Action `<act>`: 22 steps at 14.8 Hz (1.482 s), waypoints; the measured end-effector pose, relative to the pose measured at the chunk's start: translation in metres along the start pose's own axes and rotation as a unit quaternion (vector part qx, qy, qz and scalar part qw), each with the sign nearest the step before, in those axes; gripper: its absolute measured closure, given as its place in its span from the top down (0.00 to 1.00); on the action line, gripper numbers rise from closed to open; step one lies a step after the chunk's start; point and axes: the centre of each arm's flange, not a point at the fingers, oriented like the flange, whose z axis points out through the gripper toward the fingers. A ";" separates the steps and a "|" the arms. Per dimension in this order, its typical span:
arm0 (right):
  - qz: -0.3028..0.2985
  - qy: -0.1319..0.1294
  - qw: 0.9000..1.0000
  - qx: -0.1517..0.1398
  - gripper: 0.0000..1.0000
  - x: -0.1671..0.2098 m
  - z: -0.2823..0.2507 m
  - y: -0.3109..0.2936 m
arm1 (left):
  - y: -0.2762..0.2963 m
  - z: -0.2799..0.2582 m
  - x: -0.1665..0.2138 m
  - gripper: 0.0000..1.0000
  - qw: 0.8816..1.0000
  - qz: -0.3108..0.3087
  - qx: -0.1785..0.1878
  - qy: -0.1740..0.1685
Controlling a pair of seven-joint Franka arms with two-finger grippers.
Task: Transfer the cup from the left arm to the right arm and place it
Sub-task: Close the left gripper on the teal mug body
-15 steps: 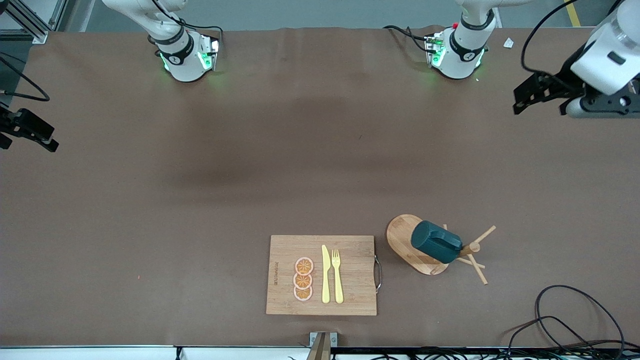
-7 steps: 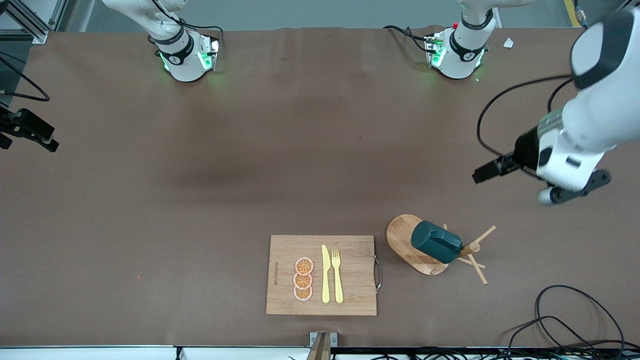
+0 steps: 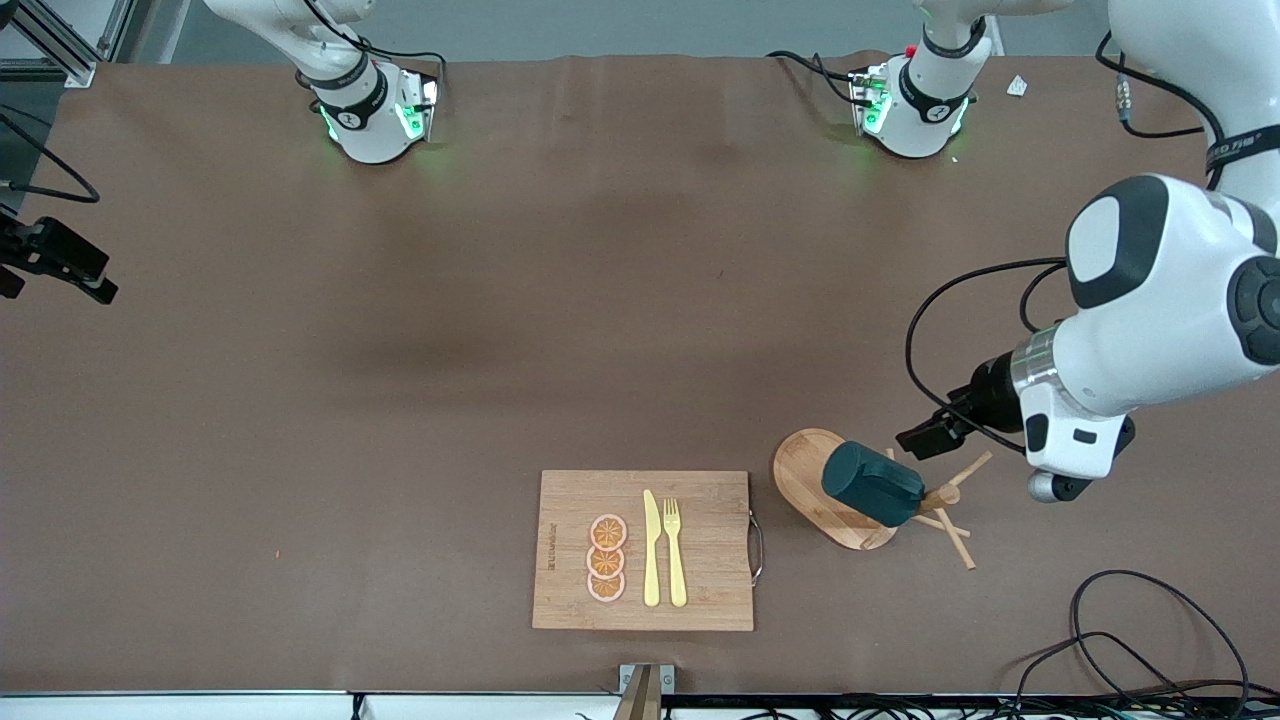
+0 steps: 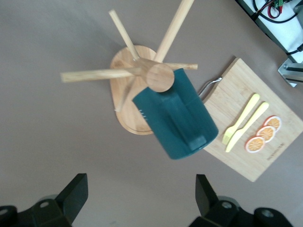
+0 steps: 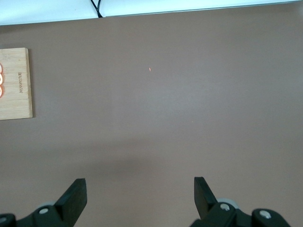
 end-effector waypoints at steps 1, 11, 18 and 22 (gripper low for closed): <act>0.000 0.000 1.000 0.000 1.00 0.000 0.000 0.000 | 0.002 0.007 0.005 1.00 1.000 -0.016 -0.007 -0.007; 0.000 0.000 1.000 0.000 1.00 0.000 0.000 0.000 | 0.024 0.064 0.032 1.00 0.988 -0.142 -0.058 0.003; 0.000 0.000 1.000 0.000 1.00 0.000 0.000 0.000 | 0.022 0.091 0.042 1.00 0.979 -0.193 -0.067 -0.027; 0.000 0.000 1.000 0.000 1.00 0.000 0.000 0.000 | 0.021 0.099 0.044 0.99 0.977 -0.201 -0.063 -0.032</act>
